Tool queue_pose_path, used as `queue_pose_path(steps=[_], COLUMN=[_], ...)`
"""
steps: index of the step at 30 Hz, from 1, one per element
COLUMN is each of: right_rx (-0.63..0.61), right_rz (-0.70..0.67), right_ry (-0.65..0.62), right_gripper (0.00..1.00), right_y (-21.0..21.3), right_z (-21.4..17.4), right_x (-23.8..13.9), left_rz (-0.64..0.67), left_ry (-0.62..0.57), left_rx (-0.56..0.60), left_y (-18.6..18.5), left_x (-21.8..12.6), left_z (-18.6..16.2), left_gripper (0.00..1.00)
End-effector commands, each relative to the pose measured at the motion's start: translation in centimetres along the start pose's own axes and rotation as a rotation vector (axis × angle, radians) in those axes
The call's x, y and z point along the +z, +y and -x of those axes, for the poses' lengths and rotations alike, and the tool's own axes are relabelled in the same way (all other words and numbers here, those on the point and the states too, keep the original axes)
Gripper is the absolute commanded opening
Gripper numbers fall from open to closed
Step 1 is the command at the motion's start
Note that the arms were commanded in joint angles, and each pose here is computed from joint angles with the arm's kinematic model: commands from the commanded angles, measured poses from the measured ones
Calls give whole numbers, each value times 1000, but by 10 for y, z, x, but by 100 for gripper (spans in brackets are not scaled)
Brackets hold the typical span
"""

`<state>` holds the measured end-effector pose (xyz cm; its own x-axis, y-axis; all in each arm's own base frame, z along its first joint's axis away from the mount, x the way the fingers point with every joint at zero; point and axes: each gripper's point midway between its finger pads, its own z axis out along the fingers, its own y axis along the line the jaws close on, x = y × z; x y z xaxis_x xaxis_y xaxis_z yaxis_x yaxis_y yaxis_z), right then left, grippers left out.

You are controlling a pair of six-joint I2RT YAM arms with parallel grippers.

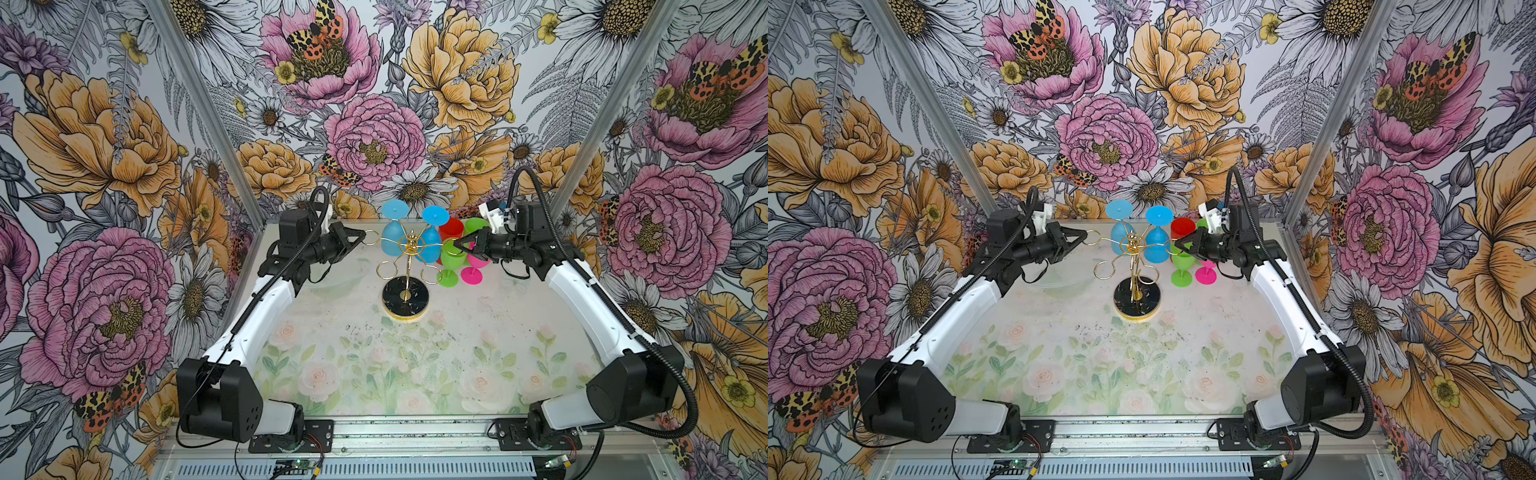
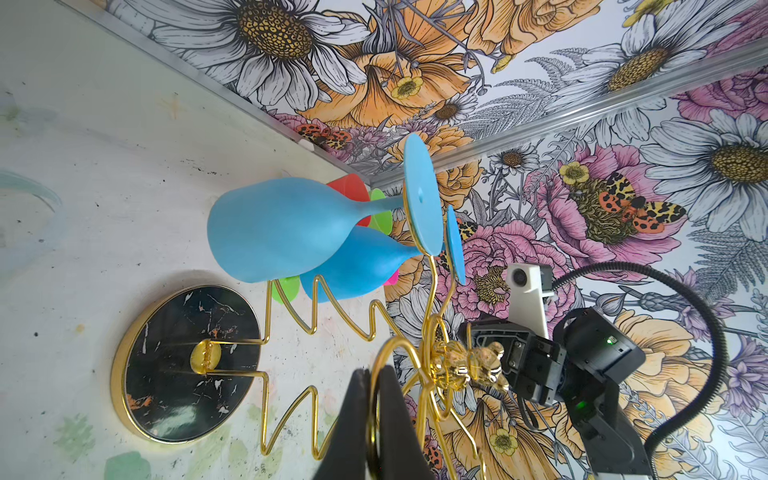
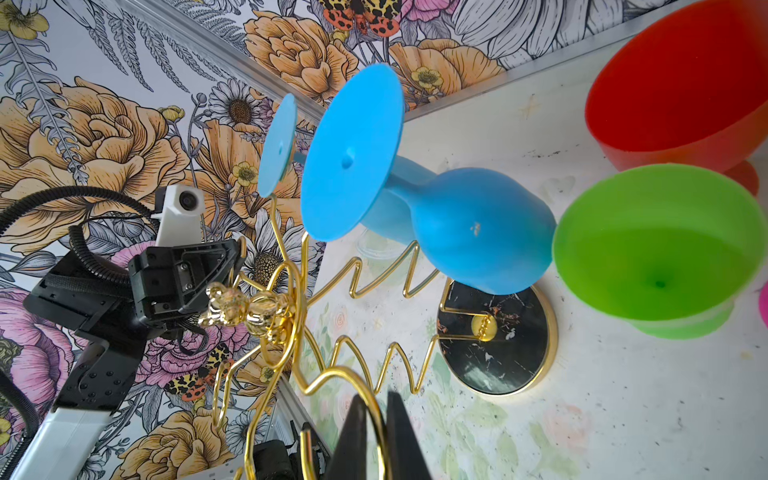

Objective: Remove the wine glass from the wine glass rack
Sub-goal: 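Close the right gripper on the foot of the nearer blue glass on the rack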

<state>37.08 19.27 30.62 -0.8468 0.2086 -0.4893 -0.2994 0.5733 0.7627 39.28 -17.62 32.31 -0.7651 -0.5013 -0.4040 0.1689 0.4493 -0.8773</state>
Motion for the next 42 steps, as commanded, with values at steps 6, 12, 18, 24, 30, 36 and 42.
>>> queue_pose_path(steps=[6, 12, 18, 24, 30, 36, 42], right_rx=[-59, -52, -65, -82, -101, -105, -130], right_rz=[45, 40, 46, 50, 45, 38, 35], right_ry=[37, 50, 45, 22, -32, -53, -72], right_gripper=[8, 11, 22, 36, 45, 51, 55], right_y=[14, 11, 14, 19, 22, 18, 17], right_z=[1, 2, 7, 17, 33, 44, 61], right_x=[19, 28, 28, 23, 7, 3, 7], left_rz=[-76, -49, -24, -4, -14, -36, 5], left_ry=[-43, -51, -66, -80, -88, -102, -118], left_rx=[92, 73, 73, 70, 76, 86, 93], left_y=[-30, -14, -4, 8, 7, -1, 2], left_x=[-27, -33, -37, -37, -36, -38, -45], left_z=[3, 0, -1, 6, 11, 14, 18], left_gripper=[0, 0, 3, 8, 15, 28, 38])
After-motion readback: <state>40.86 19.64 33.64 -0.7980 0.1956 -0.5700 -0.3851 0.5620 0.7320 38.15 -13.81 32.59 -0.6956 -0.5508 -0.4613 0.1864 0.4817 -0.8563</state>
